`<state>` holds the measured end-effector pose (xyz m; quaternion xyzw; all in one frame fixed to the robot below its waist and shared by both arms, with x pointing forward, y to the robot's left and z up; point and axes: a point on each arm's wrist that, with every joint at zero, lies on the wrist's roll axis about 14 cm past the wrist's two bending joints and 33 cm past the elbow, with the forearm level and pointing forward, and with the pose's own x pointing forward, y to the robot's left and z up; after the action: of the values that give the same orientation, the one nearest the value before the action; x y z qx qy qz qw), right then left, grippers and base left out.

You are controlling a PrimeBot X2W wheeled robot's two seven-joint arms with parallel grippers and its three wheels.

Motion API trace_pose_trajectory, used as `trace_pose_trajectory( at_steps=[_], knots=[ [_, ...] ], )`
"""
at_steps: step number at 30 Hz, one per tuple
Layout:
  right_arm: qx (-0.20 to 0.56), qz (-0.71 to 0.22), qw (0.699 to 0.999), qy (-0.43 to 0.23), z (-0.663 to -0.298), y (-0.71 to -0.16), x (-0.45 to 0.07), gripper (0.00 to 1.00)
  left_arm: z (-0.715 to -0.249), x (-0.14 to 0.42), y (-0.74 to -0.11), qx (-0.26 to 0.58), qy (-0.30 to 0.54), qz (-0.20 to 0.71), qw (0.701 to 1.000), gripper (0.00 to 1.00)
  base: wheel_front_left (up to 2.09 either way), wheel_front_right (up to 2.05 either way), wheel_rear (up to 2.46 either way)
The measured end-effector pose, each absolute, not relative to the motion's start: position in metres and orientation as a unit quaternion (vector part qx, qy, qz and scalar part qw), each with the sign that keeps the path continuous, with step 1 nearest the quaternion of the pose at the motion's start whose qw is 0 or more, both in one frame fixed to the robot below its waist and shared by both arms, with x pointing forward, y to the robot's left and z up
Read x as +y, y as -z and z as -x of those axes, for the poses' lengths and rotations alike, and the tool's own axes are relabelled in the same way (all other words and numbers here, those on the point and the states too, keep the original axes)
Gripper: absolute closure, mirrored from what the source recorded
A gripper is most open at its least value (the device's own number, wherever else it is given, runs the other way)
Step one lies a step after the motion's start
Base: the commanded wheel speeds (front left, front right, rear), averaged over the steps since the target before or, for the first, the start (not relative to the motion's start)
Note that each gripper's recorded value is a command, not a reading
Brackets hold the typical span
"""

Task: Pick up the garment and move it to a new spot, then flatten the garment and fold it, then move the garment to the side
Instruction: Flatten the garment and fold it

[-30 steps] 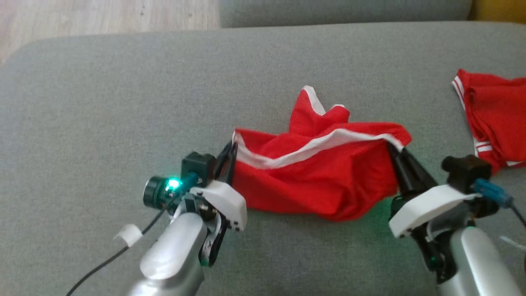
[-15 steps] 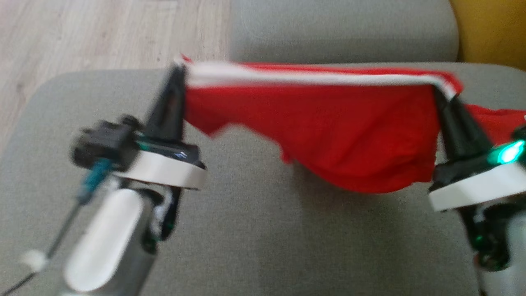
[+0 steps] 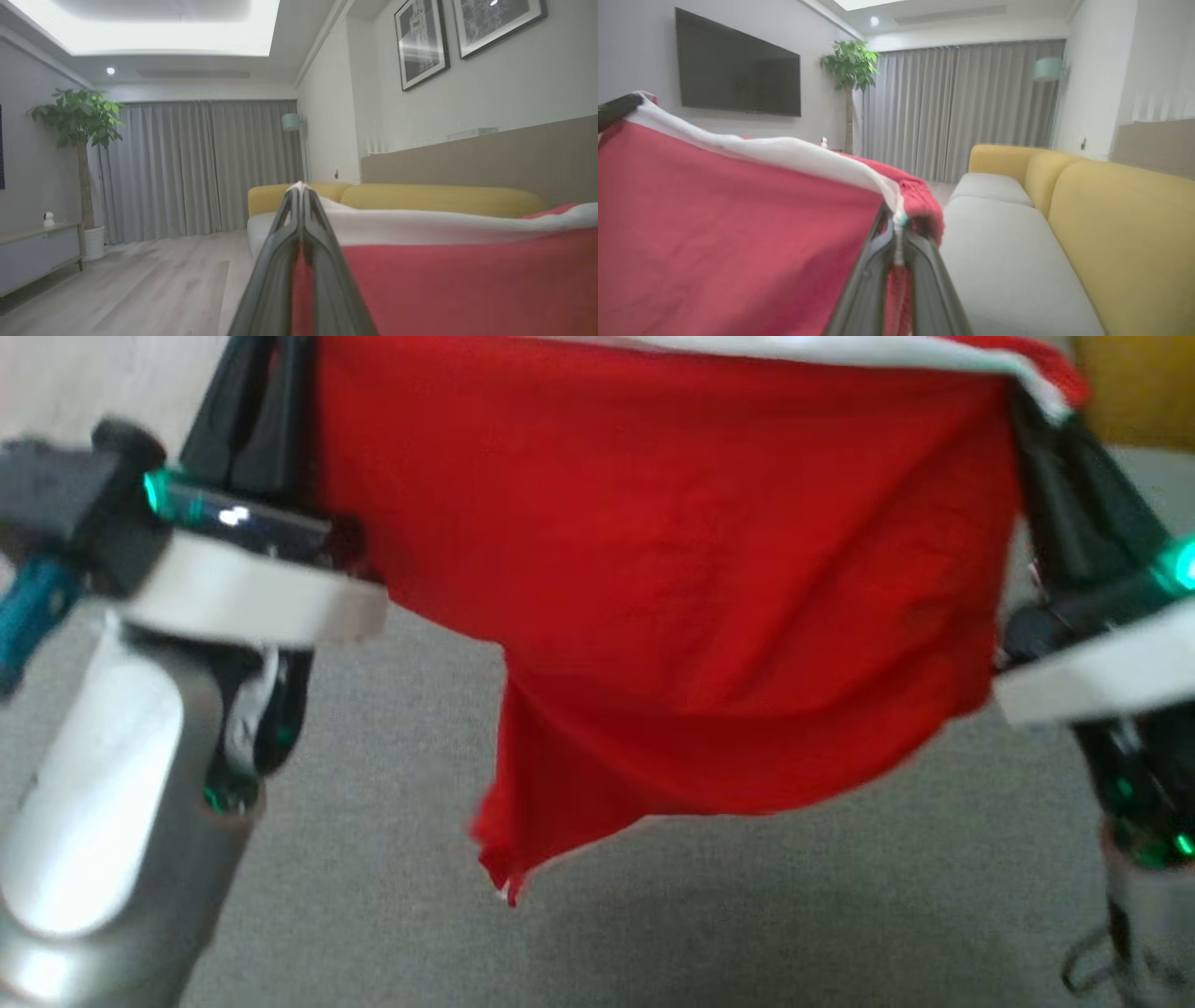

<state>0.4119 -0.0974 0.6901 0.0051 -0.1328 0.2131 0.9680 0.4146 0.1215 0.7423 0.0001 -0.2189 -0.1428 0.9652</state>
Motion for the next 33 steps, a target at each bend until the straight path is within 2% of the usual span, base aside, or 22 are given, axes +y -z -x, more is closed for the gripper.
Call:
trace_pose_trajectory(
  at_steps=[6, 14, 19, 26, 30, 33],
  knots=[
    [-0.080, 0.003, 0.965, -0.251, -0.478, -0.667, -0.068, 1.00, -0.481, 0.128, -0.716, -0.171, 0.143, -0.028, 0.974, 1.00, 0.00, 0.00, 0.00],
    [-0.143, 0.068, 0.967, -0.199, -0.590, -0.696, -0.077, 1.00, -0.562, 0.133, -0.750, -0.241, 0.123, -0.052, 0.961, 1.00, 0.00, 0.00, 0.00],
    [-0.143, 0.089, 0.967, -0.193, -0.633, -0.666, -0.072, 1.00, -0.599, 0.138, -0.723, -0.242, 0.108, -0.019, 0.964, 1.00, 0.00, 0.00, 0.00],
    [-0.068, 0.078, 0.970, -0.222, -0.658, -0.547, -0.056, 1.00, -0.630, 0.142, -0.596, -0.150, 0.094, 0.030, 0.984, 1.00, 0.00, 0.00, 0.00],
    [-0.032, 0.051, 0.970, -0.235, -0.644, -0.489, -0.054, 1.00, -0.620, 0.137, -0.532, -0.094, 0.096, 0.056, 0.989, 1.00, 0.00, 0.00, 0.00],
    [-0.021, 0.039, 0.970, -0.238, -0.630, -0.475, -0.054, 1.00, -0.609, 0.137, -0.521, -0.084, 0.094, 0.064, 0.990, 1.00, 0.00, 0.00, 0.00]
  ],
)
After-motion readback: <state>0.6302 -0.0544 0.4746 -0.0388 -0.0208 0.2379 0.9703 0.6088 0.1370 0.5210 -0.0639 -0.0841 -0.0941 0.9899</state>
